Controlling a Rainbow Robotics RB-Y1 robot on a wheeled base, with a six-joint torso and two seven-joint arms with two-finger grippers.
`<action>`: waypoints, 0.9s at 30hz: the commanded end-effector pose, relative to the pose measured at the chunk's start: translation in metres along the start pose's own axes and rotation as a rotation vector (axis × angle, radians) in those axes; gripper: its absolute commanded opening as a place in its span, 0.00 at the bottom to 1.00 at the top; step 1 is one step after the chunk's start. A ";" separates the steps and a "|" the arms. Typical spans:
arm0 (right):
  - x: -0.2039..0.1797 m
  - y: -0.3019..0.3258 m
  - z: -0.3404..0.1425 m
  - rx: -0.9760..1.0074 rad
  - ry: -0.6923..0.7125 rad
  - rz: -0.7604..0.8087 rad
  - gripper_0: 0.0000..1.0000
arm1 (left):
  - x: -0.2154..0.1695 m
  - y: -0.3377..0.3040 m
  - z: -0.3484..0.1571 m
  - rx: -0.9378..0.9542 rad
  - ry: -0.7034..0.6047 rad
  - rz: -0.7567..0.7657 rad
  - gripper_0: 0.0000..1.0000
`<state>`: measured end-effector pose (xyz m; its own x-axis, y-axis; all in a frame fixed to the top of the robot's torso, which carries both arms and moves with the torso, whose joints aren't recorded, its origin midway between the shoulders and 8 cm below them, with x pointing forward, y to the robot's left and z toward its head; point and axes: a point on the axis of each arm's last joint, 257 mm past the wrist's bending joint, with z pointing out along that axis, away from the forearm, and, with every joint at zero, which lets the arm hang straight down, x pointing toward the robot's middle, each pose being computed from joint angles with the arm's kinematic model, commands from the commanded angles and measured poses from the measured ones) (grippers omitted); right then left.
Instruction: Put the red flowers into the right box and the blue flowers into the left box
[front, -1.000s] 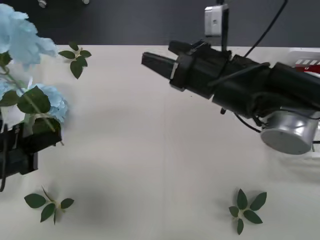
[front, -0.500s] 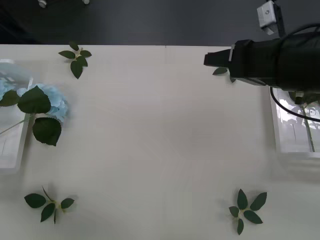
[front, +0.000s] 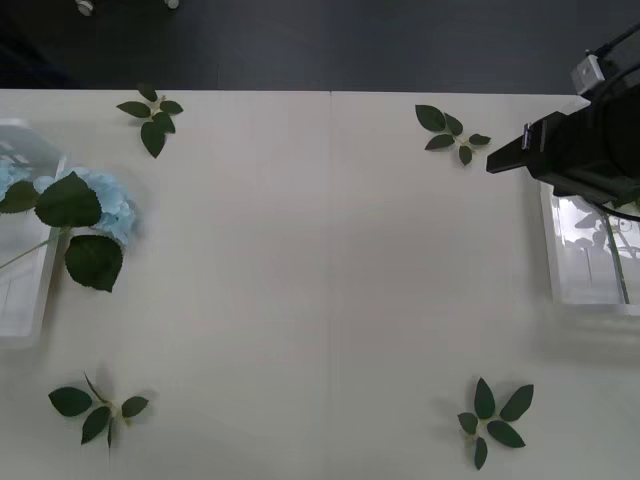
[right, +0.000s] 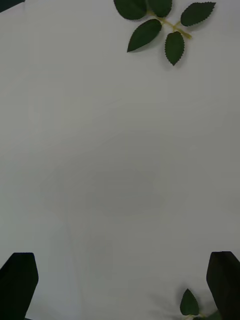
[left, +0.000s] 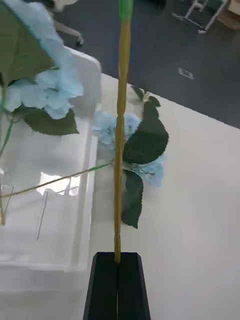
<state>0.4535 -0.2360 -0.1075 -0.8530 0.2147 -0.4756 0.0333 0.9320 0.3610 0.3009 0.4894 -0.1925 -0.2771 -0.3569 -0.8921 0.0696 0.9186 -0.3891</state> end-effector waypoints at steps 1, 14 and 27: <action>-0.018 -0.012 -0.009 0.040 -0.048 0.026 1.00 | -0.010 0.014 0.001 -0.062 0.019 -0.007 0.00; -0.029 -0.033 0.004 0.049 -0.049 0.096 1.00 | -0.030 0.045 0.030 -0.200 0.010 -0.100 0.01; -0.056 -0.041 0.023 -0.007 -0.106 0.139 1.00 | -0.065 0.067 0.064 -0.335 -0.017 -0.077 0.00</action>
<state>0.5058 -0.2746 -0.1241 -0.7900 0.3996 -0.4650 0.1738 0.8733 0.4551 0.3744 0.5520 -0.2019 -0.2949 -0.3987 -0.8683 -0.2396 0.9106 -0.3368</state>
